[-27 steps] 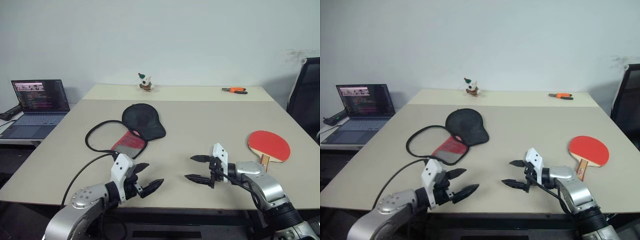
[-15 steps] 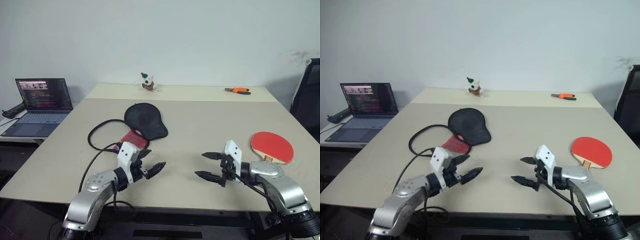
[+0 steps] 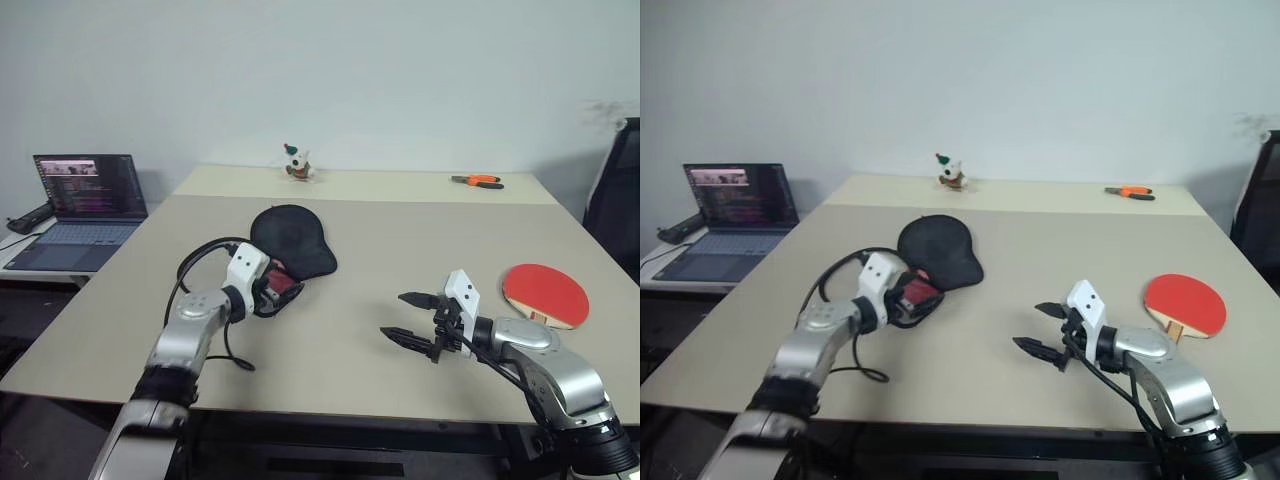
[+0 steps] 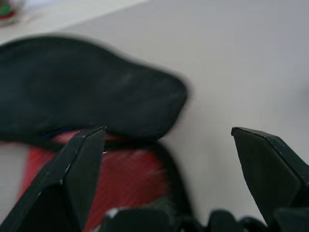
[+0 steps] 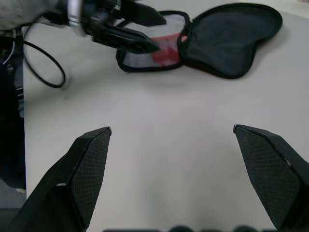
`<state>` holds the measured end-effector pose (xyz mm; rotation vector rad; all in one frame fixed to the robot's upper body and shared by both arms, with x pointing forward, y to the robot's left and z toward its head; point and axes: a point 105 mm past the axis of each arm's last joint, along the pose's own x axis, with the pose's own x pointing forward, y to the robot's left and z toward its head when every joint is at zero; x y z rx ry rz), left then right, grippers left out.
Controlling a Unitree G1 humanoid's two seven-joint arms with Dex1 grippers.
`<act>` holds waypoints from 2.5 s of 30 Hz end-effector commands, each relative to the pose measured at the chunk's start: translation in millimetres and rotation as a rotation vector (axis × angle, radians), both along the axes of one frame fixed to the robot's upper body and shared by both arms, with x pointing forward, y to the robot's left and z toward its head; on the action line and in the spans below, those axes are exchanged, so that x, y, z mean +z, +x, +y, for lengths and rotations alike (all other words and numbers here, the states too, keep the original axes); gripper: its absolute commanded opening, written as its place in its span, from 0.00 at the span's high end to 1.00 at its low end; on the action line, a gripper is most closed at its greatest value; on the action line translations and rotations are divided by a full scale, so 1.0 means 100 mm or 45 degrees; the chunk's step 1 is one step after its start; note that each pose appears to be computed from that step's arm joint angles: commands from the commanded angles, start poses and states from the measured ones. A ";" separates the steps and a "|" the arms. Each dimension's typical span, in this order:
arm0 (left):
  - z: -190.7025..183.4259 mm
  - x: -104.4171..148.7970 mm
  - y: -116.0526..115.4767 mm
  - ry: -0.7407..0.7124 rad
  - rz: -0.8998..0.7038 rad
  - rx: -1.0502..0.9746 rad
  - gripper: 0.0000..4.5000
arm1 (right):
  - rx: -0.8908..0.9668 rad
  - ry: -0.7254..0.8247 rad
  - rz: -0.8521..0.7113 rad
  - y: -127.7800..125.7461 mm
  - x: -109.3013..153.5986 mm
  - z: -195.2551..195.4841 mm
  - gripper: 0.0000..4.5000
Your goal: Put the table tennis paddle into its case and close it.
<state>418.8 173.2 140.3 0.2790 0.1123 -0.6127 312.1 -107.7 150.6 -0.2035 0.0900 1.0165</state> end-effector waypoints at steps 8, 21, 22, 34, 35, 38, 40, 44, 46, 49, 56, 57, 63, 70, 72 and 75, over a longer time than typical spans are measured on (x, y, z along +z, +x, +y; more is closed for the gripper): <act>-0.12 0.02 0.23 0.128 -0.008 -0.087 0.00 | 0.007 0.054 -0.108 -0.02 0.17 0.10 0.01; -0.08 -0.10 0.21 0.319 0.018 -0.173 0.00 | -0.016 0.067 -0.116 0.02 0.16 0.13 0.01; -0.08 -0.09 0.21 0.318 0.015 -0.173 0.00 | -0.018 0.066 -0.115 0.02 0.16 0.13 0.01; -0.17 -0.23 0.18 0.373 0.038 -0.218 0.13 | -0.045 0.084 -0.112 0.03 0.17 0.11 0.00; -0.17 -0.24 0.18 0.380 0.041 -0.222 0.21 | -0.048 0.089 -0.112 0.03 0.18 0.11 0.00; -0.17 -0.25 0.18 0.402 0.042 -0.226 0.45 | -0.053 0.093 -0.110 0.03 0.19 0.10 0.00; -0.16 -0.25 0.18 0.411 0.047 -0.225 0.61 | -0.057 0.093 -0.109 0.03 0.19 0.09 0.00; -0.13 -0.24 0.19 0.422 0.048 -0.202 0.93 | -0.070 0.101 -0.107 0.04 0.20 0.07 0.00; -0.12 -0.24 0.19 0.421 0.048 -0.198 0.99 | -0.076 0.105 -0.108 0.06 0.21 0.06 0.00; -0.14 -0.24 0.18 0.411 0.046 -0.215 0.99 | -0.087 0.107 -0.112 0.07 0.23 0.03 0.00; -0.61 -0.32 -0.06 0.391 0.072 -0.619 0.99 | -0.108 0.087 -0.135 0.09 0.29 -0.07 0.00; -0.68 -0.34 -0.12 0.389 0.086 -0.695 0.99 | -0.113 0.082 -0.139 0.09 0.31 -0.10 0.00; -0.96 -0.54 -0.52 0.450 0.164 -1.094 0.99 | -0.170 0.049 -0.155 0.08 0.36 -0.29 0.00; -0.99 -0.53 -0.62 0.442 0.168 -1.168 0.99 | -0.209 0.045 -0.156 0.05 0.36 -0.35 0.00; -0.99 -0.51 -0.61 0.451 0.144 -1.155 0.99 | -0.210 0.047 -0.155 0.05 0.36 -0.34 0.00; -1.01 -0.41 -0.56 0.358 0.130 -1.091 0.95 | -0.198 0.055 -0.150 0.07 0.35 -0.29 0.00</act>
